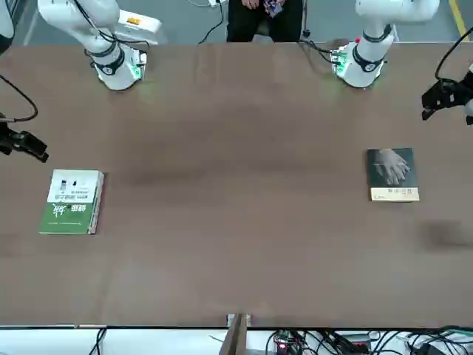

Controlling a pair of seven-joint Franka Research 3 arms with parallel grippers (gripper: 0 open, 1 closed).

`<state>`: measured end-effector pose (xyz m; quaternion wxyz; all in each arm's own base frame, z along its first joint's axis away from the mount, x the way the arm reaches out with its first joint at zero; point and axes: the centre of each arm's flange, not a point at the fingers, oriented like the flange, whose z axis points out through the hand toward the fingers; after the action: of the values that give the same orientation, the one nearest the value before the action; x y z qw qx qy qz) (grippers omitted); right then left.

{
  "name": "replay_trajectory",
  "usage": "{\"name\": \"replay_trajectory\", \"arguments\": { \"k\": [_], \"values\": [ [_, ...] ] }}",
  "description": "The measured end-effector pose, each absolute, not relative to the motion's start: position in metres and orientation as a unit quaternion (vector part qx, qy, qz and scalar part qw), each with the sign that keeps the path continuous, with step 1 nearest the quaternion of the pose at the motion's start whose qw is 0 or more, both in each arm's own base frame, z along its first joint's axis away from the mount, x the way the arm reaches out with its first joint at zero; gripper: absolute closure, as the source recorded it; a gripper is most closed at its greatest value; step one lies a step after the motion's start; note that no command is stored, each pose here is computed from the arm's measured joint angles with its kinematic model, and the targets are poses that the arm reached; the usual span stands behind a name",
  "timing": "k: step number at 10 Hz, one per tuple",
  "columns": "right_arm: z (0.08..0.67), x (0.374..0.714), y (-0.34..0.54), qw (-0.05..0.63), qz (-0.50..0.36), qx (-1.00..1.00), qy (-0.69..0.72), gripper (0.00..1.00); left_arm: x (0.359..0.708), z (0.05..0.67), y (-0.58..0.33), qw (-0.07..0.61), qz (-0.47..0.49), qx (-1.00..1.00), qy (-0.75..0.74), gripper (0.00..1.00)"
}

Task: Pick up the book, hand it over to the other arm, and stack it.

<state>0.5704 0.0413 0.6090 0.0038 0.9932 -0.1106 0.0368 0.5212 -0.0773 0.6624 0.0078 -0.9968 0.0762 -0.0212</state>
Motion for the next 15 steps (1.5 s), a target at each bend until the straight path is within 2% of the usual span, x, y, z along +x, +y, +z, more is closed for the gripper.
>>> {"name": "replay_trajectory", "arguments": {
  "k": [6,9,12,15],
  "values": [
    [0.609,0.570,0.041,0.005,0.037,0.993,-0.111,0.00,0.523,0.659,-0.077,0.008,-0.019,-0.997,0.076,0.00],
    [0.608,0.570,0.041,0.005,0.036,0.993,-0.111,0.00,0.537,0.645,-0.070,0.008,-0.016,-0.996,0.087,0.00],
    [0.608,0.570,0.041,0.005,0.036,0.993,-0.111,0.00,0.559,0.611,-0.040,-0.005,-0.023,-0.993,0.117,0.00],
    [0.608,0.570,0.041,0.005,0.036,0.993,-0.111,0.00,0.566,0.566,-0.003,-0.019,-0.020,-0.991,0.133,0.00]
  ]
}}
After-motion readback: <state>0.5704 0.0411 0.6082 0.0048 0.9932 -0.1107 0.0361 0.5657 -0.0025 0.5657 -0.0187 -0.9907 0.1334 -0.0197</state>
